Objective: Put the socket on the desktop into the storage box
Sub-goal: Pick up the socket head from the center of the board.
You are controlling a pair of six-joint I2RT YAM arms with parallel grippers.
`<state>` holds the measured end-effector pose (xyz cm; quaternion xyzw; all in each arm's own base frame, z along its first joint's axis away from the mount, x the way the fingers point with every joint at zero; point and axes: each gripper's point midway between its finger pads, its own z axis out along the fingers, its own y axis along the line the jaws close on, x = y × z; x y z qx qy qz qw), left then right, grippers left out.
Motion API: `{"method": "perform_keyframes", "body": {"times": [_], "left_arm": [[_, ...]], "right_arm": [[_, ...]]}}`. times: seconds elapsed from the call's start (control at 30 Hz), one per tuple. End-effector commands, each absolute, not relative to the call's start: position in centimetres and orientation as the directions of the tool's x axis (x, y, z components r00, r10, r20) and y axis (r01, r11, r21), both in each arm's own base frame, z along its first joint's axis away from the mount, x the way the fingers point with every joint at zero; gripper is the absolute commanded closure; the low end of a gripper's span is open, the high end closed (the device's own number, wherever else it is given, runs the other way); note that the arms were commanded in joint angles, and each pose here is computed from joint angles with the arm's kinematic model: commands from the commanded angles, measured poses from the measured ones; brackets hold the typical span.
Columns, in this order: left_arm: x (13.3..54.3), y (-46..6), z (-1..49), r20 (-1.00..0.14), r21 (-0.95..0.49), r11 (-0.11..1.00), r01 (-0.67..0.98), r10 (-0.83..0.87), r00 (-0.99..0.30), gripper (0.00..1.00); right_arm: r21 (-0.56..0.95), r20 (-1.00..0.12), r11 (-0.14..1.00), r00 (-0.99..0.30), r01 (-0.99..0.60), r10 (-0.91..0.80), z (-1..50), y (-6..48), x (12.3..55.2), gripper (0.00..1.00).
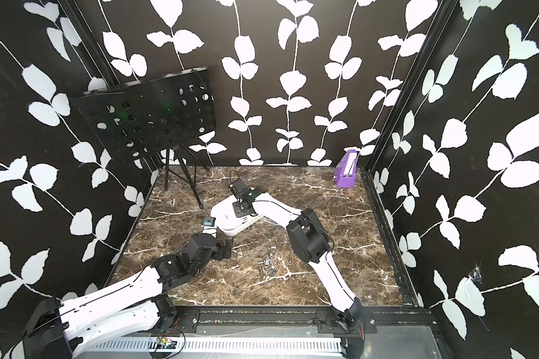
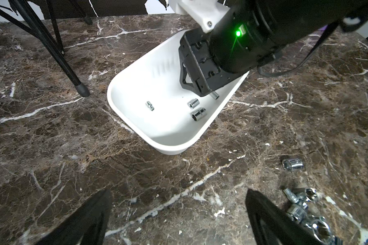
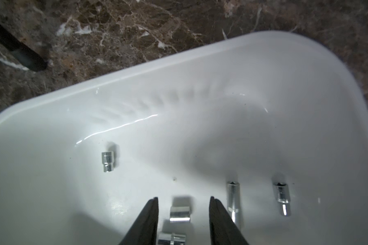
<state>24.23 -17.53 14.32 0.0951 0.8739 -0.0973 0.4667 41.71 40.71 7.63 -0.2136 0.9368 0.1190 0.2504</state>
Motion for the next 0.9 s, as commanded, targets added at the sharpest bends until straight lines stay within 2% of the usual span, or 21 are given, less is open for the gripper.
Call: {"method": "perform_keyframes", "body": {"times": [0.0,0.2,0.37,0.47,0.67,0.87], "left_arm": [[24.0,-18.1,14.8,-0.843,-0.103,0.95,0.294,0.073,-0.532,0.01],[23.4,-20.1,15.2,-0.847,-0.16,0.905,0.394,0.079,-0.525,0.02],[23.2,-20.7,15.2,-0.848,-0.169,0.889,0.426,0.089,-0.523,0.02],[22.9,-21.7,15.4,-0.85,-0.189,0.862,0.47,0.096,-0.518,0.02],[21.2,-25.3,15.7,-0.831,-0.262,0.739,0.621,0.155,-0.535,0.02],[21.1,-26.5,13.8,-0.783,-0.267,0.725,0.634,0.22,-0.581,0.02]], "right_arm": [[0.141,-0.584,0.87,-0.75,-0.472,-0.312,12.7,40.8,41.5,0.53],[0.117,-0.658,0.865,-0.691,-0.488,-0.3,17.5,36.6,38.2,0.51],[0.063,-0.688,0.861,-0.647,-0.505,-0.329,19.0,31.0,33.5,0.5],[0.033,-0.687,0.855,-0.632,-0.518,-0.357,17.7,27.1,30.0,0.49],[-0.022,-0.701,0.847,-0.596,-0.532,-0.392,13.3,21.1,25.0,0.43],[0.043,-0.74,0.824,-0.572,-0.564,-0.353,11.5,20.9,23.7,0.38]]}}
